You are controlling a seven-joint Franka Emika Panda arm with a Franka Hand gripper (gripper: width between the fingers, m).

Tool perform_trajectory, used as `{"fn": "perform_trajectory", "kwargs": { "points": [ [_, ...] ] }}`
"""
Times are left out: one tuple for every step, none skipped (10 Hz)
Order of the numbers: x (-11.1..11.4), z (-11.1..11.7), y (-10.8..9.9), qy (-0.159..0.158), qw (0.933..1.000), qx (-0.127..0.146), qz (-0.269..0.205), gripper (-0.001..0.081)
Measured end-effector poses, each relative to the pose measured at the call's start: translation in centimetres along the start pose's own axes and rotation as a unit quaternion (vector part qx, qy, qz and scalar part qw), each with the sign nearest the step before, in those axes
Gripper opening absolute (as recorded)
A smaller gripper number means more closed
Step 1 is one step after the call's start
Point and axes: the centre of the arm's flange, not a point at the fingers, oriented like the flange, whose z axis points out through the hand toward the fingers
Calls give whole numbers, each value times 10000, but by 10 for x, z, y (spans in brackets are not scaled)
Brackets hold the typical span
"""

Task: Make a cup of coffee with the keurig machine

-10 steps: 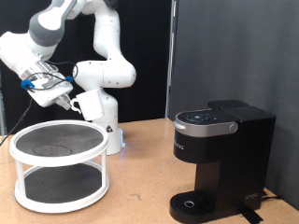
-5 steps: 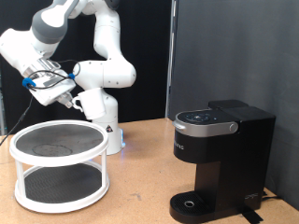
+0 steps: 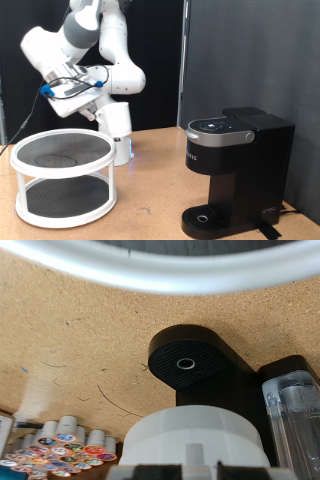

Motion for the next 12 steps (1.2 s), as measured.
{"fn": "perform_trajectory", "kwargs": {
  "points": [
    [-9, 10, 8, 36, 10000, 17, -89, 0],
    [-16, 21, 15, 54, 9999, 39, -157, 0],
    [-23, 31, 22, 76, 9998, 59, -198, 0],
    [-27, 40, 24, 115, 9997, 97, -201, 0],
    [-27, 40, 24, 112, 9997, 85, -201, 0],
    [-27, 40, 24, 155, 9996, 93, -224, 0],
    [-27, 44, 25, 324, 9990, 167, -250, 0],
    [-29, 54, 27, 541, 9977, 333, -220, 0],
    [-32, 67, 28, 673, 9960, 565, -134, 0],
    [-35, 81, 27, 762, 9942, 753, -86, 0],
    [-35, 95, 25, 825, 9928, 868, -65, 0],
    [-35, 109, 23, 840, 9920, 937, -33, 0]
  ]
}}
